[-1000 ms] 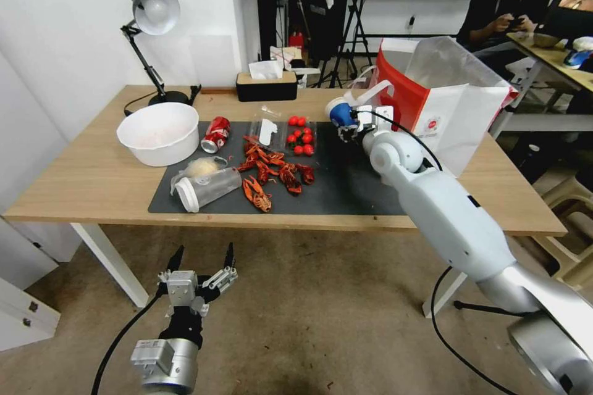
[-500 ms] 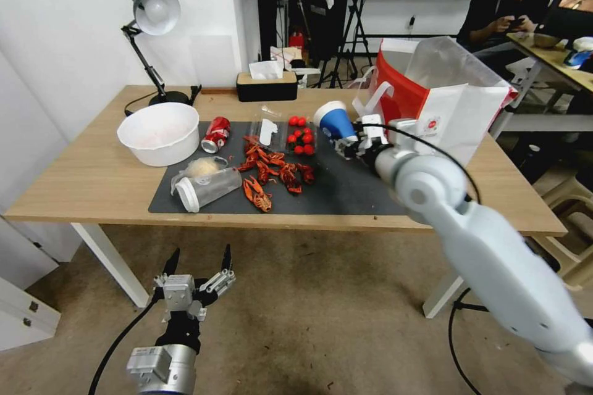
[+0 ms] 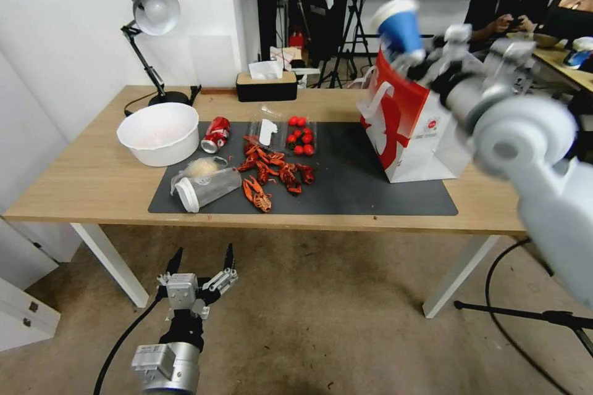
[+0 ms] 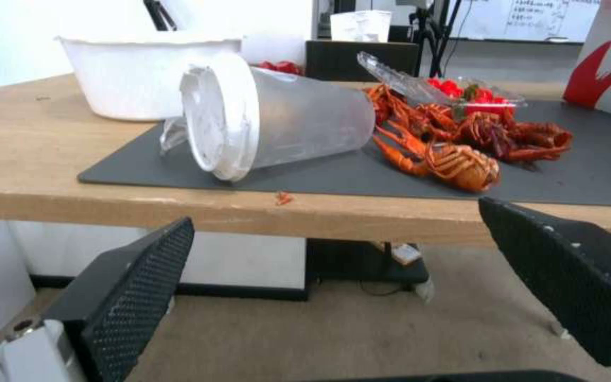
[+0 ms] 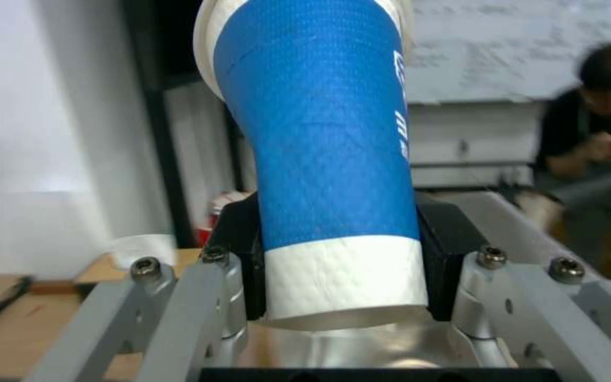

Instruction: Pick up the trash from the table and place it into the takeout bag.

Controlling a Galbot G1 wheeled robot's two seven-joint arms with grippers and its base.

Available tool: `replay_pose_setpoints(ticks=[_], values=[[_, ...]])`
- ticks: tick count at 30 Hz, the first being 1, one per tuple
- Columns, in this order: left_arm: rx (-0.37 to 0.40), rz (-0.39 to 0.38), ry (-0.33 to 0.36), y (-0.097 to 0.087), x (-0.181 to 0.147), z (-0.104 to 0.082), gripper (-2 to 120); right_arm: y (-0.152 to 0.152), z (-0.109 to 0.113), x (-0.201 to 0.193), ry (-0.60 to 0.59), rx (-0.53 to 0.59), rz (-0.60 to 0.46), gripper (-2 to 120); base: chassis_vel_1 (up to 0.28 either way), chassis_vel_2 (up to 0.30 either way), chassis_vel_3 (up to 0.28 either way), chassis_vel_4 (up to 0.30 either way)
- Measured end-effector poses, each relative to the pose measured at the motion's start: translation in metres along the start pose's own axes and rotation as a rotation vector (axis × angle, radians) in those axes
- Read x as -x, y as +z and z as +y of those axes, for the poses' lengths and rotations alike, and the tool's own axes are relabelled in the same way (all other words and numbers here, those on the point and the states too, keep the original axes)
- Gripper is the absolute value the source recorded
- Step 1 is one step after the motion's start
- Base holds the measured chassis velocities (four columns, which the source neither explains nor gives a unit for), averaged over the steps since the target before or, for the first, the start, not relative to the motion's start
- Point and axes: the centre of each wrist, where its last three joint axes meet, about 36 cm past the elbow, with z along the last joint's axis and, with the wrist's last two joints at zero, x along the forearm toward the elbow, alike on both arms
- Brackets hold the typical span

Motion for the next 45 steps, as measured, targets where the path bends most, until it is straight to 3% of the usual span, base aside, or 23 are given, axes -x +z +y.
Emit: replay_pose_setpoints(ticks=[9, 15, 19, 20, 27, 38, 45], values=[[-0.002, 0.002, 0.0, 0.0, -0.001, -0.001, 100, -0.02, -0.007, 0.016, 0.09, 0.049, 0.07, 37, 0.0, 0.0, 0.0, 0.0], [-0.003, -0.002, 0.001, 0.0, 0.001, -0.001, 100, -0.02, -0.017, 0.033, 0.14, 0.088, 0.159, 59, 0.0, 0.0, 0.0, 0.0], [-0.003, -0.002, 0.001, 0.0, 0.001, -0.001, 100, -0.02, -0.017, 0.033, 0.14, 0.088, 0.159, 59, 0.0, 0.0, 0.0, 0.0], [-0.002, -0.002, 0.002, 0.0, 0.001, 0.0, 100, -0.016, -0.021, 0.039, 0.15, 0.104, 0.188, 79, 0.0, 0.0, 0.0, 0.0], [0.0, 0.001, 0.004, 0.0, 0.001, 0.0, 100, -0.007, -0.026, 0.047, 0.177, 0.101, 0.211, 99, 0.0, 0.0, 0.0, 0.0], [0.001, 0.001, 0.014, -0.001, 0.0, 0.0, 100, 0.004, -0.017, 0.036, 0.13, 0.08, 0.193, 100, 0.0, 0.0, 0.0, 0.0], [0.0, -0.003, 0.016, -0.003, 0.0, 0.0, 100, 0.028, 0.004, 0.001, -0.058, 0.047, 0.065, 100, 0.0, 0.0, 0.0, 0.0]])
